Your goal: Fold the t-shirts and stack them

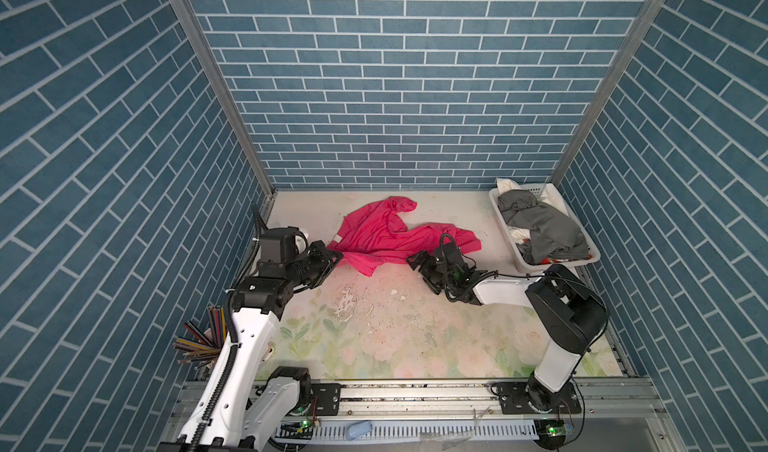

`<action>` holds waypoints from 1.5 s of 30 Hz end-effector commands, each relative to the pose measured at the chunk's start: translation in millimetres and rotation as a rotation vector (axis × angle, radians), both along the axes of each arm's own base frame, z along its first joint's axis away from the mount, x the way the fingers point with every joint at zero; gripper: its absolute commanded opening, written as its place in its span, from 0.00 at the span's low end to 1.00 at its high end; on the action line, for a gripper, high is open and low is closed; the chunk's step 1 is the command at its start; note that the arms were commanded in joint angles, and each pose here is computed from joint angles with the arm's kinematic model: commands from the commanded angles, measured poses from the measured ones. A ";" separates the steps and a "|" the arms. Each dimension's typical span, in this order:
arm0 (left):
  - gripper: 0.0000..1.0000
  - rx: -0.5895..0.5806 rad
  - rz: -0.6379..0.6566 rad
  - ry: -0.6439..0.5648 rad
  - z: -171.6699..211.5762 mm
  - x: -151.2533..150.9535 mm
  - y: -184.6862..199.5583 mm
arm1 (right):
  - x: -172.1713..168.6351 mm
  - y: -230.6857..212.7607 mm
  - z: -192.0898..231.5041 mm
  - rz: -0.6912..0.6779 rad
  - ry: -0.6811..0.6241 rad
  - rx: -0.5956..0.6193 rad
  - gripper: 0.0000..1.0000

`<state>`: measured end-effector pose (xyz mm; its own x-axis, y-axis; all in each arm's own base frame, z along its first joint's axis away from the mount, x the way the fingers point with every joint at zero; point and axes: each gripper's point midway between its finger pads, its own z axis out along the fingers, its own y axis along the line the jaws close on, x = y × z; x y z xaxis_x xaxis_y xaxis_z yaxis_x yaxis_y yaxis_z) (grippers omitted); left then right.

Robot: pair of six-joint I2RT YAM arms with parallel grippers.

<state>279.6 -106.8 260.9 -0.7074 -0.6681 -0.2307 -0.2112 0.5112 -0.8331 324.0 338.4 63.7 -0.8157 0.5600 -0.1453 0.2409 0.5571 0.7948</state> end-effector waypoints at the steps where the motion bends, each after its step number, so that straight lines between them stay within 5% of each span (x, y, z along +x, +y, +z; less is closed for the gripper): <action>1: 0.00 -0.006 -0.011 -0.047 11.7 -1.0 -1.2 | 17.8 9.9 18.1 -0.156 -0.007 0.116 0.98; 7: 0.00 -0.008 -0.019 -0.042 4.8 -3.7 -3.0 | 38.5 4.4 29.7 -0.297 -0.133 0.306 0.98; 18: 0.00 -0.007 -0.034 -0.029 -3.0 -11.4 -5.7 | 73.8 -49.2 16.6 -0.568 -0.223 0.328 0.98; 27: 0.00 0.005 -0.034 -0.014 -13.0 -12.3 -4.7 | 98.3 -121.3 18.4 -0.682 -0.315 0.223 0.96; 41: 0.00 0.016 -0.035 0.011 -28.6 -13.1 -2.8 | 111.2 -161.6 9.6 -0.632 -0.343 0.185 0.58; 45: 0.00 0.007 -0.039 0.016 -33.7 -12.8 -3.3 | 106.5 -167.3 4.8 -0.622 -0.299 0.110 0.33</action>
